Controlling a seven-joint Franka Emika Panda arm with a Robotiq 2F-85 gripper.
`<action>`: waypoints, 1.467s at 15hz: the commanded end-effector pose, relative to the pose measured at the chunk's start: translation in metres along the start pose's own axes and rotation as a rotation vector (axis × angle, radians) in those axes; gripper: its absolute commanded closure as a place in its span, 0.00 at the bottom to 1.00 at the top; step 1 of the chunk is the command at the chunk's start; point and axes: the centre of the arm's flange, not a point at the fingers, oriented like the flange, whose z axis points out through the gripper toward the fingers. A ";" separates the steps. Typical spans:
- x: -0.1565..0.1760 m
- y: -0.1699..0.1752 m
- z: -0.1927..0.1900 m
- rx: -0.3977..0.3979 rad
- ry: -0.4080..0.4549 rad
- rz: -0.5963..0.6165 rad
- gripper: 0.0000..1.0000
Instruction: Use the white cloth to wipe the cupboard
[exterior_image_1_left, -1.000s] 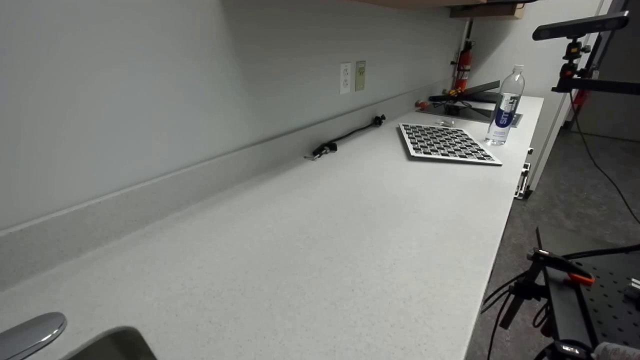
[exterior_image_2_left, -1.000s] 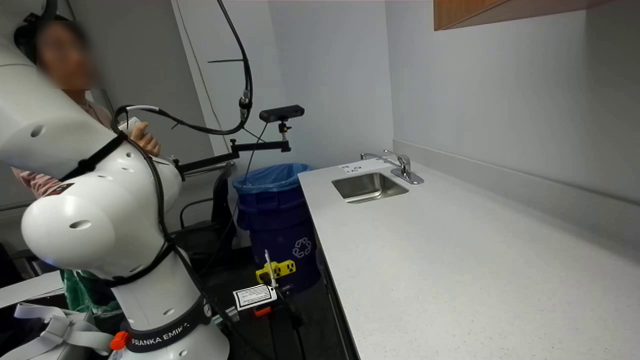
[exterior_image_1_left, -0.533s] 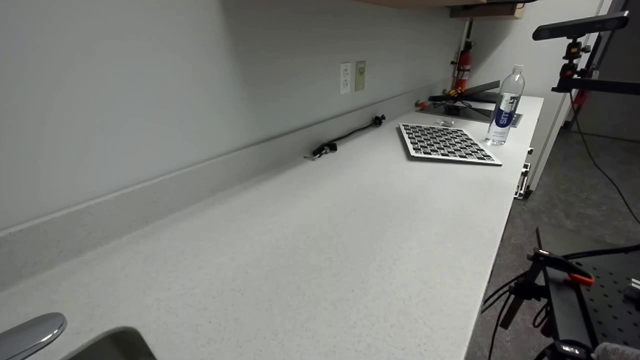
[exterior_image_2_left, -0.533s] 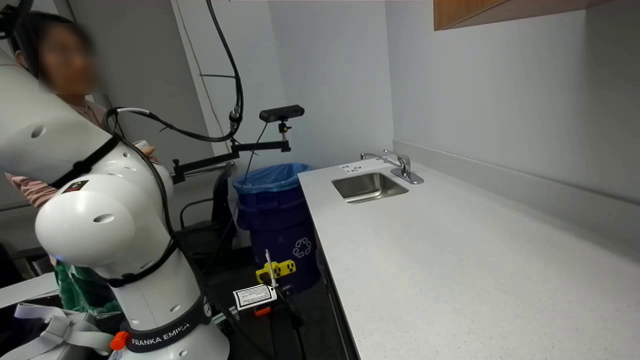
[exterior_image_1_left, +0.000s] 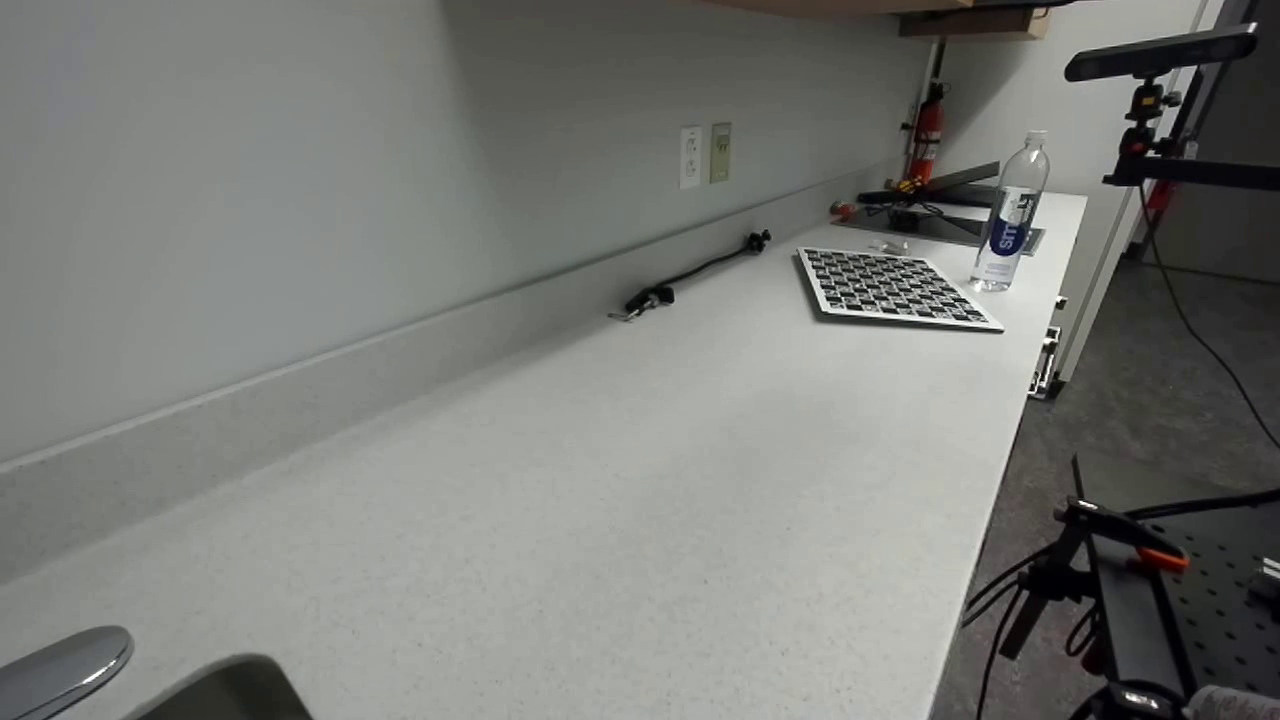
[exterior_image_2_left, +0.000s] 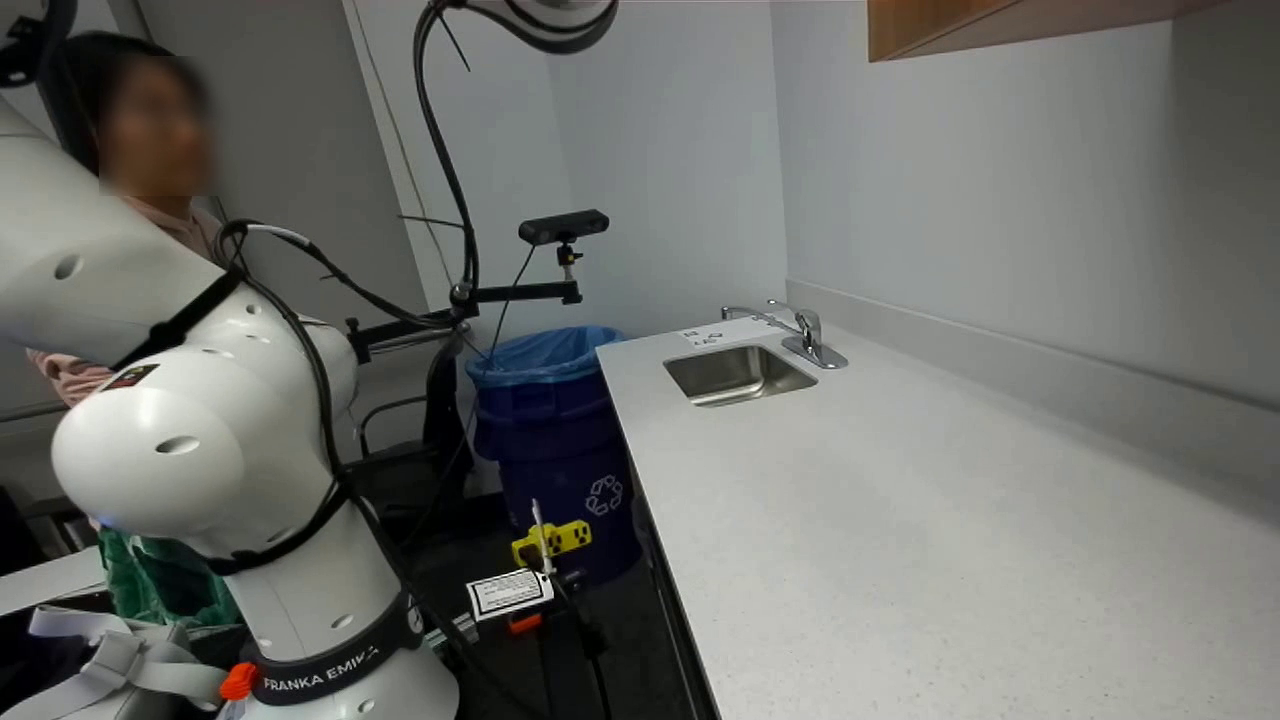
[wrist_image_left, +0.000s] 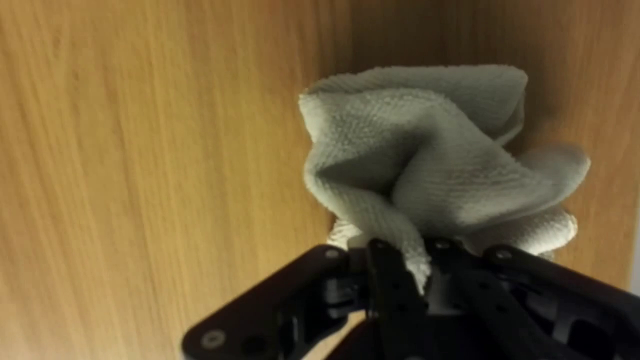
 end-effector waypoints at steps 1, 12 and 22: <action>-0.066 0.017 0.047 -0.113 -0.102 -0.041 0.98; -0.073 0.005 0.049 -0.192 -0.121 -0.110 0.98; 0.023 -0.041 0.024 -0.073 0.073 -0.118 0.98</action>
